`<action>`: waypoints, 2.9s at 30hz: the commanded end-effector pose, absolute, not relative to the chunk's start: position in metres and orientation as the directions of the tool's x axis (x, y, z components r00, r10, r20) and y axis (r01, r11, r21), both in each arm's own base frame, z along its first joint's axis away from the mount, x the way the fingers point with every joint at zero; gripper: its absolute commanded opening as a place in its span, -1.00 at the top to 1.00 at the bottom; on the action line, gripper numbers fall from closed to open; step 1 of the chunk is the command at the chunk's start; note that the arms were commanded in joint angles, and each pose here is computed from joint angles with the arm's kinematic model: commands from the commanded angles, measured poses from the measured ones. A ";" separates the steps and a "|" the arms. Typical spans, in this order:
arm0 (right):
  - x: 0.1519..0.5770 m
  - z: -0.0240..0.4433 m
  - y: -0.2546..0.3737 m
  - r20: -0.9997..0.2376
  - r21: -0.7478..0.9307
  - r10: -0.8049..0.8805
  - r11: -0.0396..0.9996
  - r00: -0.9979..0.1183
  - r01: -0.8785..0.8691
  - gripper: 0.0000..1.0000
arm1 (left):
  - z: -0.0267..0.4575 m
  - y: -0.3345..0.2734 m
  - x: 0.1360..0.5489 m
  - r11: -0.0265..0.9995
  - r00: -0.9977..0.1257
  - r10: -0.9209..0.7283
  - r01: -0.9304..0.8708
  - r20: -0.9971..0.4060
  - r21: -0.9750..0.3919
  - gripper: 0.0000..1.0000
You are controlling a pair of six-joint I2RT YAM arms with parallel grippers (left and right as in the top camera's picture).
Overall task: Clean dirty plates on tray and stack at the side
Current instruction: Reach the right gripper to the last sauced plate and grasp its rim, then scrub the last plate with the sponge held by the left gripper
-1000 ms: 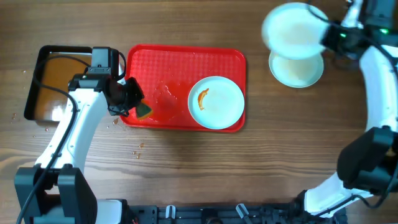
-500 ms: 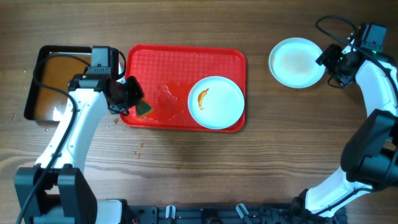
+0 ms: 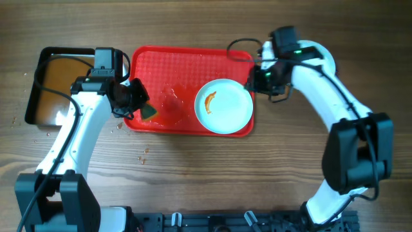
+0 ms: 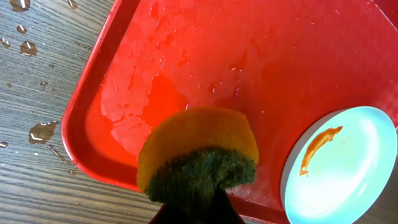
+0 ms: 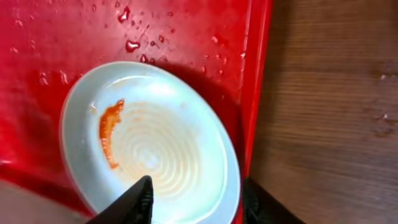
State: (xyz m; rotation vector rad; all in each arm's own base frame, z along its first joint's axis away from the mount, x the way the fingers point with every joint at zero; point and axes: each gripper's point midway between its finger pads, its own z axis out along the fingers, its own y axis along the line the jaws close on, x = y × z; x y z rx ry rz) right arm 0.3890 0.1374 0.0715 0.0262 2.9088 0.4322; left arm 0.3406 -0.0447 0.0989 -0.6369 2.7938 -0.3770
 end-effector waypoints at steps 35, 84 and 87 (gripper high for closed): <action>0.326 0.009 0.204 0.094 0.246 0.079 0.964 -0.992 0.100 -0.33 | 0.101 -0.048 0.336 0.869 -0.876 -0.450 -0.385 -0.174 -0.311 0.91; 0.365 0.002 0.288 -0.300 0.206 -0.201 0.941 -0.933 -0.269 0.40 | 0.083 -0.078 0.348 0.913 -0.910 -0.358 -0.296 -0.208 -0.279 0.91; 0.354 0.007 0.307 -0.286 0.301 -0.275 0.884 -0.918 -0.358 0.29 | 0.070 -0.078 0.347 0.915 -0.917 -0.357 -0.305 -0.176 -0.263 0.92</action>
